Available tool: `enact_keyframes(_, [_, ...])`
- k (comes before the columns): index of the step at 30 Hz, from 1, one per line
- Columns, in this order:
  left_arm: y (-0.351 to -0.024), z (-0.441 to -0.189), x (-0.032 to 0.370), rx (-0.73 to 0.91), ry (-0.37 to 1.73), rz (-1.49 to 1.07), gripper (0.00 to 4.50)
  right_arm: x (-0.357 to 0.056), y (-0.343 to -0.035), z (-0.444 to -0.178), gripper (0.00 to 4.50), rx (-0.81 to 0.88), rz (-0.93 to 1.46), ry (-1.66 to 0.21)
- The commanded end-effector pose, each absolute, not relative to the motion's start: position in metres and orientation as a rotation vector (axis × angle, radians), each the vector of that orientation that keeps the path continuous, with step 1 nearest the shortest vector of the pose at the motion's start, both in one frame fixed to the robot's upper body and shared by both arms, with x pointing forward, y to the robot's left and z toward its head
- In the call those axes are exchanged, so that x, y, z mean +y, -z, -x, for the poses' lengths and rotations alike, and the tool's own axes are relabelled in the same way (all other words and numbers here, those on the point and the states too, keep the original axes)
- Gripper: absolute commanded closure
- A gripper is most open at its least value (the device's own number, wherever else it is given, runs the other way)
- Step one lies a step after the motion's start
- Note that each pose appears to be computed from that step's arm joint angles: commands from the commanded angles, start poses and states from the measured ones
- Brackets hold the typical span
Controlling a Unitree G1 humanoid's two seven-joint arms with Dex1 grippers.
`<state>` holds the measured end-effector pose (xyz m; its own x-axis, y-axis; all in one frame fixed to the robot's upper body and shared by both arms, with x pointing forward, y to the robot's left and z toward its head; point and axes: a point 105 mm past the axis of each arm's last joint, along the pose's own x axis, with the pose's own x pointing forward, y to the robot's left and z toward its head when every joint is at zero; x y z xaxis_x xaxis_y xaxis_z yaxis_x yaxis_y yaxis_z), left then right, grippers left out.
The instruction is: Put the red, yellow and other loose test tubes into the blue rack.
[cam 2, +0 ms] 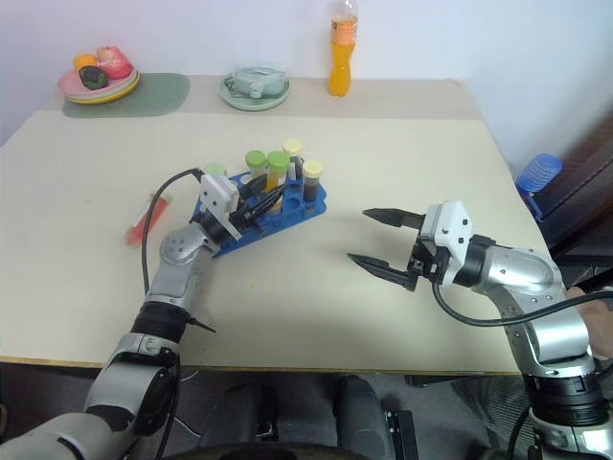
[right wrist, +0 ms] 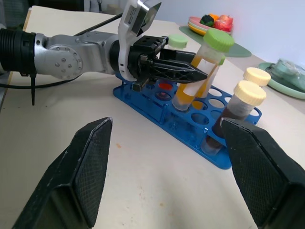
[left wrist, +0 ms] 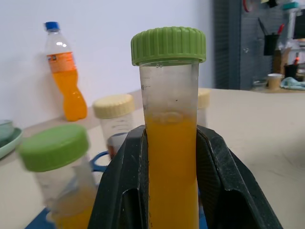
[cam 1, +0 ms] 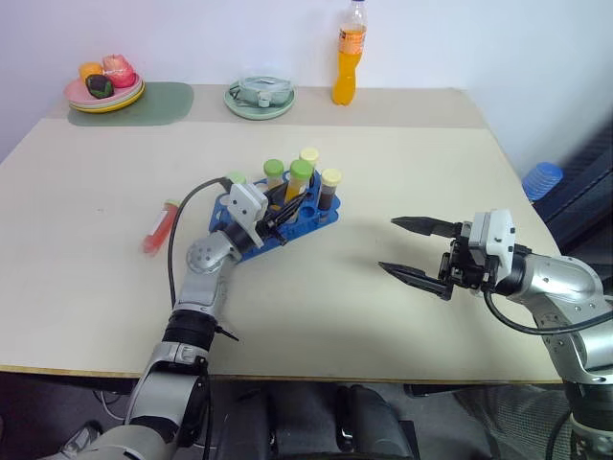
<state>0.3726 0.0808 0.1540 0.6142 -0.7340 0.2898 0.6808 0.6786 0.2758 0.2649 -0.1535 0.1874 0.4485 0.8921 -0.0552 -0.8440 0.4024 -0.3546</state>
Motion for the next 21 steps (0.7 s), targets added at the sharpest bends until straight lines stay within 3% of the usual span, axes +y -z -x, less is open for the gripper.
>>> enact_keyframes(1, [-0.158,-0.370,0.074,-0.425,0.862,-0.161,3.74,-0.154,-0.201,-0.259,0.78,-0.204,0.386,-1.097])
enact_keyframes(13, [-0.146,-0.365,0.072,-0.359,0.934,-0.063,3.74,-0.153,-0.200,-0.256,0.78,-0.205,0.381,-1.085])
enact_keyframes(19, [-0.158,-0.357,0.077,-0.450,0.916,-0.103,0.88,-0.153,-0.199,-0.257,0.78,-0.205,0.378,-1.085])
enact_keyframes(21, [-0.163,-0.352,0.078,-0.482,0.937,-0.088,0.88,-0.152,-0.199,-0.258,0.78,-0.205,0.377,-1.086])
